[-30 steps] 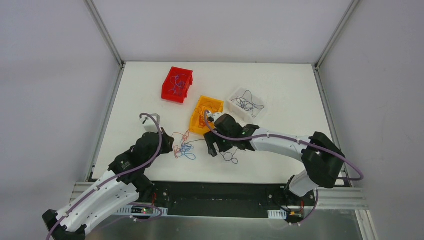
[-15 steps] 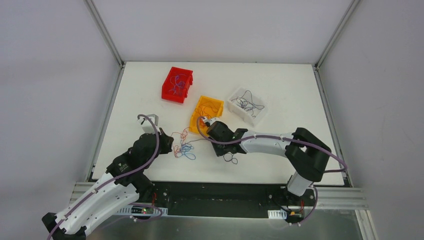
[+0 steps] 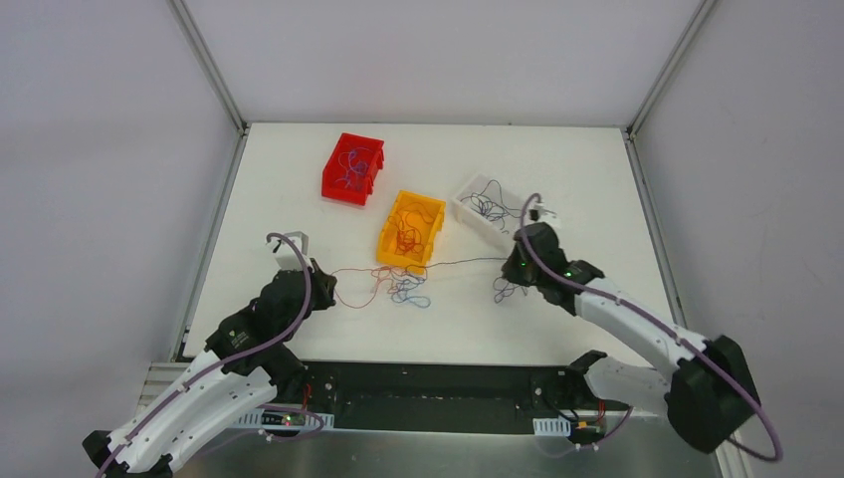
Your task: Untangle the cables
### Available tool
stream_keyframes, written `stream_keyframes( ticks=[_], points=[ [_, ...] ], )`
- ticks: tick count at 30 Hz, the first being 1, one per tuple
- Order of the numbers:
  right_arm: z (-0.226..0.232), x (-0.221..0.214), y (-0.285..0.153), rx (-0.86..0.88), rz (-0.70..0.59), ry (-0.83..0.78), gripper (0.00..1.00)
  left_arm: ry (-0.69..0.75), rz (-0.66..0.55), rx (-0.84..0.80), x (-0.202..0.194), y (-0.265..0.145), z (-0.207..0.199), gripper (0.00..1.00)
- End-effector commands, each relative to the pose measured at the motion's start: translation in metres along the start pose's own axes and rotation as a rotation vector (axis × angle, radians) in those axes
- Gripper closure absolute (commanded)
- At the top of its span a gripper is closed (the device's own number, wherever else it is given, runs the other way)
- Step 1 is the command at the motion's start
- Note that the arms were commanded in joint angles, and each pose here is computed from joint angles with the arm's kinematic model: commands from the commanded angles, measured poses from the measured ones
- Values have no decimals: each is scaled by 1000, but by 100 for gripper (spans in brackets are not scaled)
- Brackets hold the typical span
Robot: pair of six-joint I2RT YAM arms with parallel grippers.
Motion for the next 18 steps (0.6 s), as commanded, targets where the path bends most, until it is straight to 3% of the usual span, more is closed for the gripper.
stream_keyframes(
  ticks=[1, 5, 10, 14, 18],
  points=[
    [-48, 8, -15, -85, -84, 337, 100, 3, -43, 80, 9, -6, 9, 100],
    [-94, 17, -25, -230, -148, 603, 100, -16, -55, 118, 10, -8, 14, 100],
    [-126, 13, -28, -385, -138, 840, 100, -40, -70, 187, 10, -13, 24, 100],
    [-142, 6, -28, -469, -136, 954, 100, -81, -112, 279, 14, -21, 35, 100],
    [-131, 11, -26, -311, -133, 901, 100, -91, -116, 269, 13, -22, 35, 100]
  ],
)
Point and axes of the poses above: each gripper's point midway between its finger pads, its own y axis out along the fingers, its own z axis along the line the jaws close on, x = y × z, the point moved 8 cm from there along -y, back along the fingers
